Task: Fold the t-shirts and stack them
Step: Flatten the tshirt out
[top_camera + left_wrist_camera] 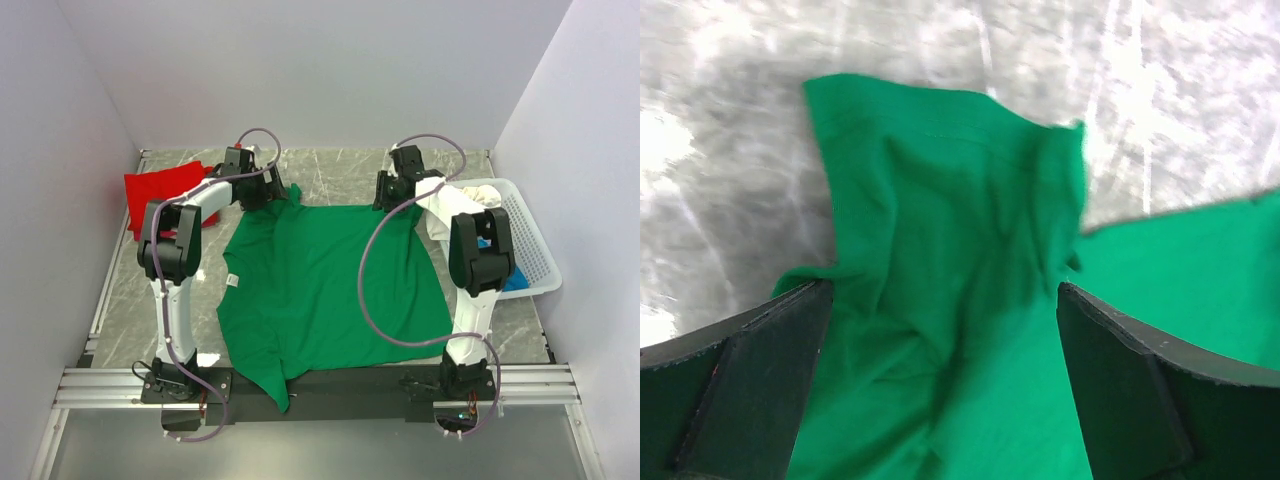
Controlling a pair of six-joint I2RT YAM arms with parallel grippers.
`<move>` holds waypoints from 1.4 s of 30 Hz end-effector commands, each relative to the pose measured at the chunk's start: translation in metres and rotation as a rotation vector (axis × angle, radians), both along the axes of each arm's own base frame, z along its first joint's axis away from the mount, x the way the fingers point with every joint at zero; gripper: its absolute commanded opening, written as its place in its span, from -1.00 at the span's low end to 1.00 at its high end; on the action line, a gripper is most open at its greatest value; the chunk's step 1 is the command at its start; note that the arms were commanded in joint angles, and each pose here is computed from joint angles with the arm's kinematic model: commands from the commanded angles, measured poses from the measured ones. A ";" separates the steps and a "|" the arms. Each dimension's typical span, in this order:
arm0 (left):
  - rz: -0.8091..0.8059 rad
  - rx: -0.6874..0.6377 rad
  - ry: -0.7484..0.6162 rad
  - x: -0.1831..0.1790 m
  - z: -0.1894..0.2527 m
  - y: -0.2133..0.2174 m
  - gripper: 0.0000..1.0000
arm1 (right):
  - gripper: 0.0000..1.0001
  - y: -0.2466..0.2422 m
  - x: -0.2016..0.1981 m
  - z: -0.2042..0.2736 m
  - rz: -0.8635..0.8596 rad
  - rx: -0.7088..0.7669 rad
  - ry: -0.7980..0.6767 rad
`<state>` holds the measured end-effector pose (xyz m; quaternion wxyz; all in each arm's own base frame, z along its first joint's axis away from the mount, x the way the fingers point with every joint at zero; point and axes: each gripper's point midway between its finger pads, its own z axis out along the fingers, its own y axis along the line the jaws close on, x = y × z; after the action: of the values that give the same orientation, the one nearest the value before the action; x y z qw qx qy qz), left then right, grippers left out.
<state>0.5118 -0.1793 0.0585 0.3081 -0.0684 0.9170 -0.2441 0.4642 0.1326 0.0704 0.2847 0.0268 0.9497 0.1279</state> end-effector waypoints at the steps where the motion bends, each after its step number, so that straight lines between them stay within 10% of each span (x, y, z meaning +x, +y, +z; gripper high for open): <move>1: 0.056 0.024 -0.072 0.027 0.014 0.009 0.99 | -0.09 0.012 0.009 0.002 0.009 -0.004 0.001; 16: 0.146 0.052 -0.254 0.029 0.081 0.022 0.99 | -0.09 0.033 0.023 -0.022 0.023 -0.027 0.057; 42: 0.085 -0.118 -0.061 0.039 -0.005 0.010 0.99 | -0.10 0.081 0.046 -0.050 0.084 0.005 0.124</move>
<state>0.5415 -0.1807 0.0539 0.3421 -0.1037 0.8901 -0.2828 0.5094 0.2041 0.0256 0.2305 -0.0020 0.9642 0.1315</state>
